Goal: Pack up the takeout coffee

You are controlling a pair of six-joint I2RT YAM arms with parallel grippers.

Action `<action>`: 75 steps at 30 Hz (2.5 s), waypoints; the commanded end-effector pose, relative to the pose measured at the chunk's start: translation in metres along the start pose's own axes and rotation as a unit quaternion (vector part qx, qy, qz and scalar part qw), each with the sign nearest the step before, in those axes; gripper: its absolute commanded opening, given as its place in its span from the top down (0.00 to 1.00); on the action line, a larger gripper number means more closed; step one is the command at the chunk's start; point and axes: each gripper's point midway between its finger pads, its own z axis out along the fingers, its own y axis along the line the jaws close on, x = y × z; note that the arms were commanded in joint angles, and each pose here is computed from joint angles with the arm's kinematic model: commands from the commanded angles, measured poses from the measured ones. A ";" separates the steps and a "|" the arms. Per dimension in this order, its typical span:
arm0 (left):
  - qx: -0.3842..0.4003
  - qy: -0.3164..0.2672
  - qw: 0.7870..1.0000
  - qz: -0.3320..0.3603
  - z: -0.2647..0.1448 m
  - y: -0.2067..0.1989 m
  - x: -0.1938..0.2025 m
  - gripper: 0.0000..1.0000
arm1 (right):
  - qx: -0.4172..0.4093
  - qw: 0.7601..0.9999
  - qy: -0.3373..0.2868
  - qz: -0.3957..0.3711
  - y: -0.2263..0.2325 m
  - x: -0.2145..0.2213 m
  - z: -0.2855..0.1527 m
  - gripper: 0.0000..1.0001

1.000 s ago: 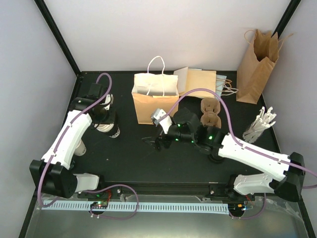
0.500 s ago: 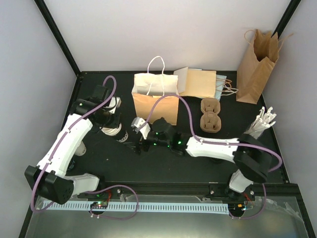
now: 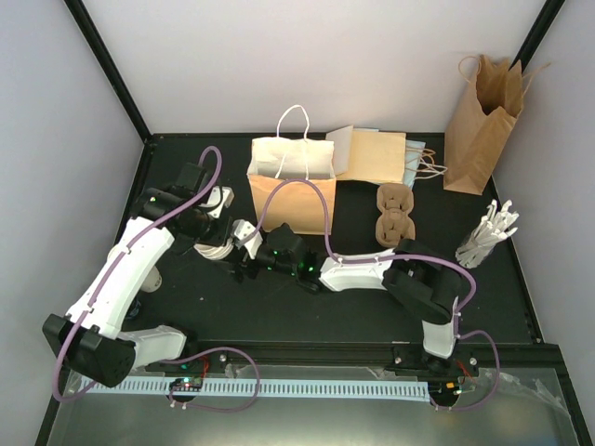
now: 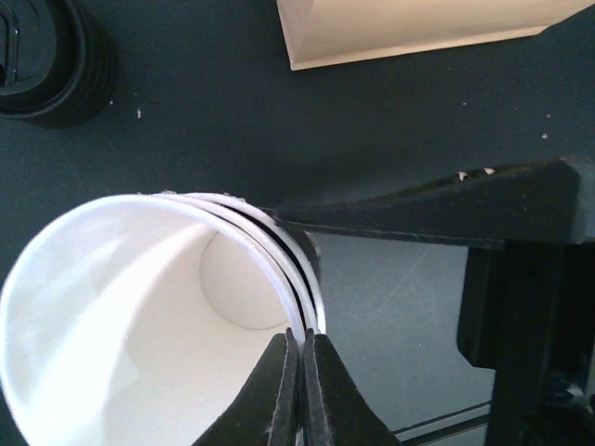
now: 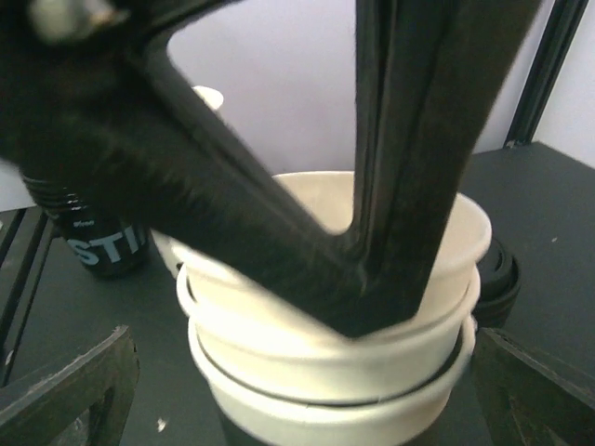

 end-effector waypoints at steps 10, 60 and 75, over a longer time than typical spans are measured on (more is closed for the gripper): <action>0.034 -0.006 0.999 0.005 -0.025 -0.018 0.001 0.98 | 0.040 0.999 -0.011 -0.033 -0.016 0.004 0.018 0.03; -0.134 -0.096 0.986 0.003 -0.104 0.036 -0.027 0.98 | 0.061 0.996 0.045 -0.051 -0.016 0.075 -0.038 0.21; -0.168 -0.149 0.974 0.002 -0.127 0.048 -0.033 0.99 | 0.069 0.994 0.049 -0.064 -0.018 0.077 -0.045 0.20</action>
